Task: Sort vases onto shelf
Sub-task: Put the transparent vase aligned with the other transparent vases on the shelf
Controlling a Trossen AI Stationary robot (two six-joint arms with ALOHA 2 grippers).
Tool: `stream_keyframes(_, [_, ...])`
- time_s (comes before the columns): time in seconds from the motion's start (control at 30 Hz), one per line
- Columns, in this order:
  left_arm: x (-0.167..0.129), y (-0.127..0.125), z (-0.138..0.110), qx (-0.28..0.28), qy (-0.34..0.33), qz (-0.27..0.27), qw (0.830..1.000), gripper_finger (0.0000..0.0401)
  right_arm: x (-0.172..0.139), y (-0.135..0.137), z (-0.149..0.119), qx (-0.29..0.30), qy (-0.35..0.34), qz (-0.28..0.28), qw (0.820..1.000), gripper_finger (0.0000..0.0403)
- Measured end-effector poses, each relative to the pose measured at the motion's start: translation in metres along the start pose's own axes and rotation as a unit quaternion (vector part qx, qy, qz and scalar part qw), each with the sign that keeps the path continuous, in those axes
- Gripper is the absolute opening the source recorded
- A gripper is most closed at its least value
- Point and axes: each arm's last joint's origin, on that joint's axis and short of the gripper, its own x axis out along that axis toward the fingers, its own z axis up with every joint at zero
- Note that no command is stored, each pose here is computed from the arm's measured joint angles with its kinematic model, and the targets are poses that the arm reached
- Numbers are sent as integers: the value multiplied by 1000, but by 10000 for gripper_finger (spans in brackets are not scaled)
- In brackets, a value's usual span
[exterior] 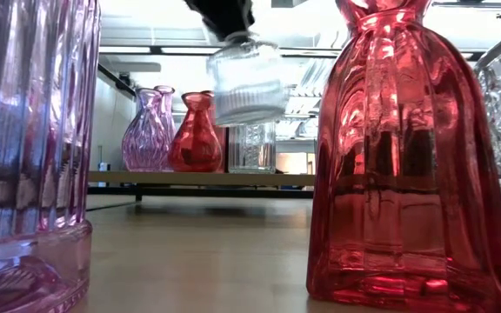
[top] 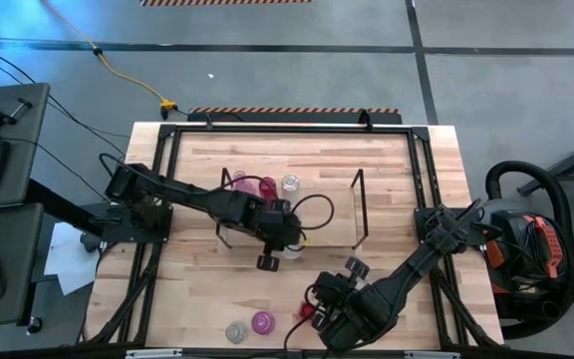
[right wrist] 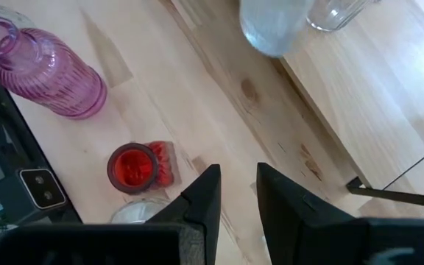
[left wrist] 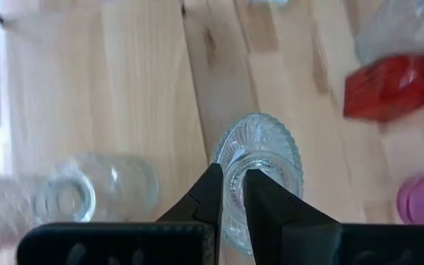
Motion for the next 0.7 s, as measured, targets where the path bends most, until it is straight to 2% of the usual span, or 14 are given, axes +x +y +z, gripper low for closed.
stream_keyframes(0.17, [-4,-12,-11,14,54,-8,998,25,-2,0,-3,7,0,-2,1000,69])
stream_keyframes(0.33, [-5,-19,-13,26,62,-11,998,27,-3,0,-5,12,-19,-13,1000,69])
stream_keyframes(0.7, [-2,7,-7,-10,33,28,999,26,-3,-2,-4,4,-35,-26,999,69])
